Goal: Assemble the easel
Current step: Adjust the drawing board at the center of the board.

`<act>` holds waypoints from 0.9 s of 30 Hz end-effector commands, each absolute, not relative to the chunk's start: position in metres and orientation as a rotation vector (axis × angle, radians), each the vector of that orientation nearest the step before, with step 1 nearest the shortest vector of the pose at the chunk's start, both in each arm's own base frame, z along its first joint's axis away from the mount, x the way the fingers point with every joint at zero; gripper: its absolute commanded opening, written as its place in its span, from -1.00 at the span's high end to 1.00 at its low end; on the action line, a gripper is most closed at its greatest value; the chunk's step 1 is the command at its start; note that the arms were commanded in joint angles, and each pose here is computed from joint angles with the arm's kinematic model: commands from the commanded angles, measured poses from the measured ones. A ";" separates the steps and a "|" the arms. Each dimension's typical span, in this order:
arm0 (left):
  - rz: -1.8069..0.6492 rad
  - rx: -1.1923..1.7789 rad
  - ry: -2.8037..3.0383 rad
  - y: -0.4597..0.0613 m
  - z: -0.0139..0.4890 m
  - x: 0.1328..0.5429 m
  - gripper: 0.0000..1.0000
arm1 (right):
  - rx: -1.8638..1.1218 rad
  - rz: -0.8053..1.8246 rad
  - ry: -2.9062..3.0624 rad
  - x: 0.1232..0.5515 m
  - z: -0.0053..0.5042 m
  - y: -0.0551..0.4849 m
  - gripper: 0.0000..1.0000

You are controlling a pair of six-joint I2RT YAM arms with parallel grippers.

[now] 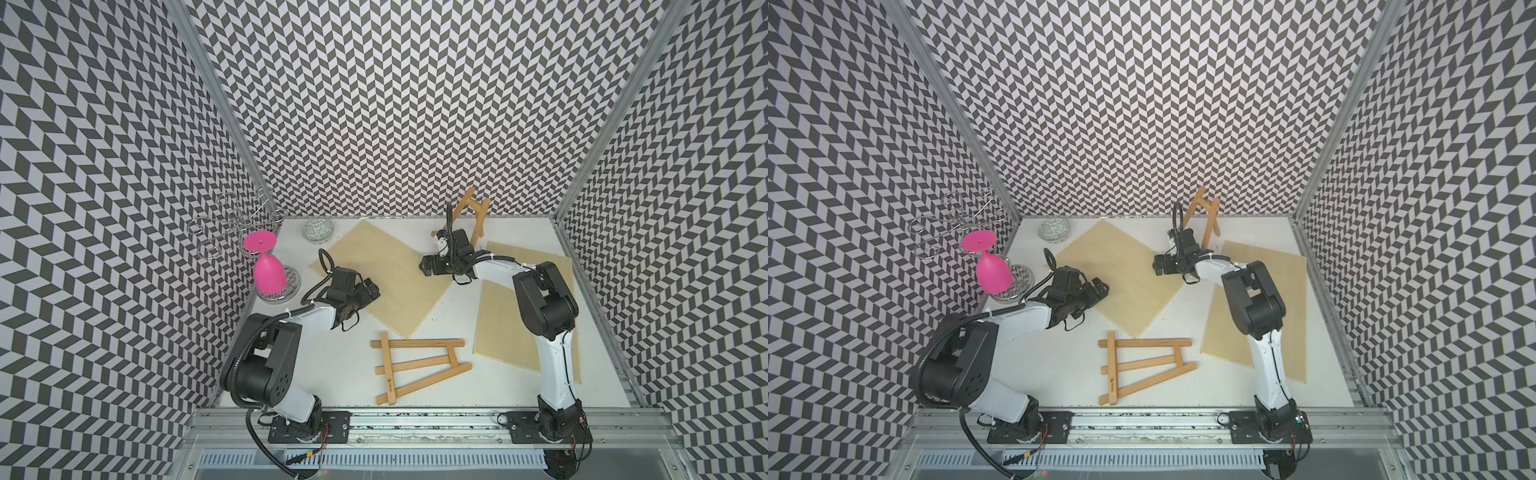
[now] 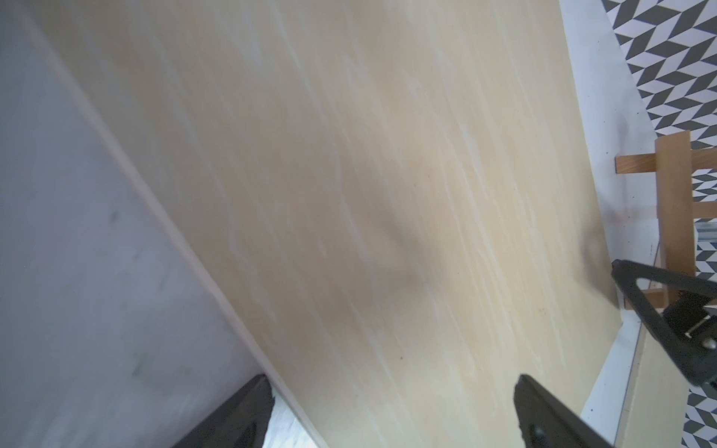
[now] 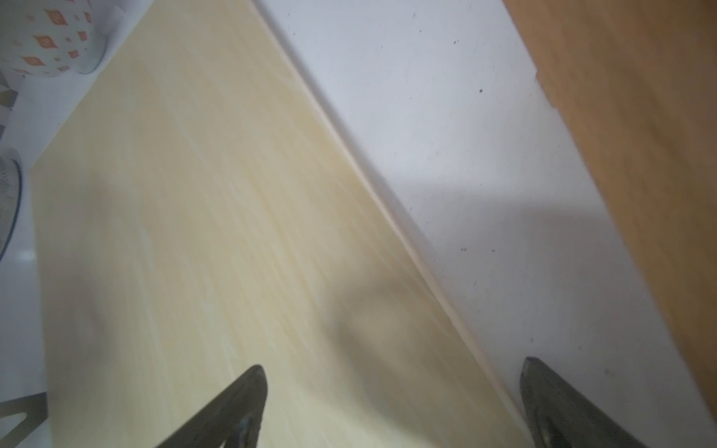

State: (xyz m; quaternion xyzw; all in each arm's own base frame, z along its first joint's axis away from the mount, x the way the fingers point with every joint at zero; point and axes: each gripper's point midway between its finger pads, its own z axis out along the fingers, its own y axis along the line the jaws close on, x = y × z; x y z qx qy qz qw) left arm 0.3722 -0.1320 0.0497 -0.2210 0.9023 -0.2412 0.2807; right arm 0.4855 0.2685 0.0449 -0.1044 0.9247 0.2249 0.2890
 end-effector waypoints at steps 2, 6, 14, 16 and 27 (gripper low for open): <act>-0.709 -0.545 2.480 -0.148 0.036 0.374 -0.95 | -0.273 0.709 2.551 0.454 0.038 0.281 -0.99; -0.711 -0.519 2.484 -0.153 0.036 0.390 -0.95 | -0.259 0.736 2.553 0.446 0.040 0.281 -0.99; -0.679 -0.540 2.477 -0.133 0.033 0.415 -0.95 | -0.270 0.904 2.594 0.406 0.045 0.297 -0.98; -0.679 -0.552 2.469 -0.125 0.033 0.414 -0.95 | -0.281 0.975 2.593 0.392 0.053 0.305 -0.98; -0.591 -0.628 2.448 -0.081 0.028 0.415 -0.97 | -0.090 1.159 2.598 0.370 0.068 0.292 -0.98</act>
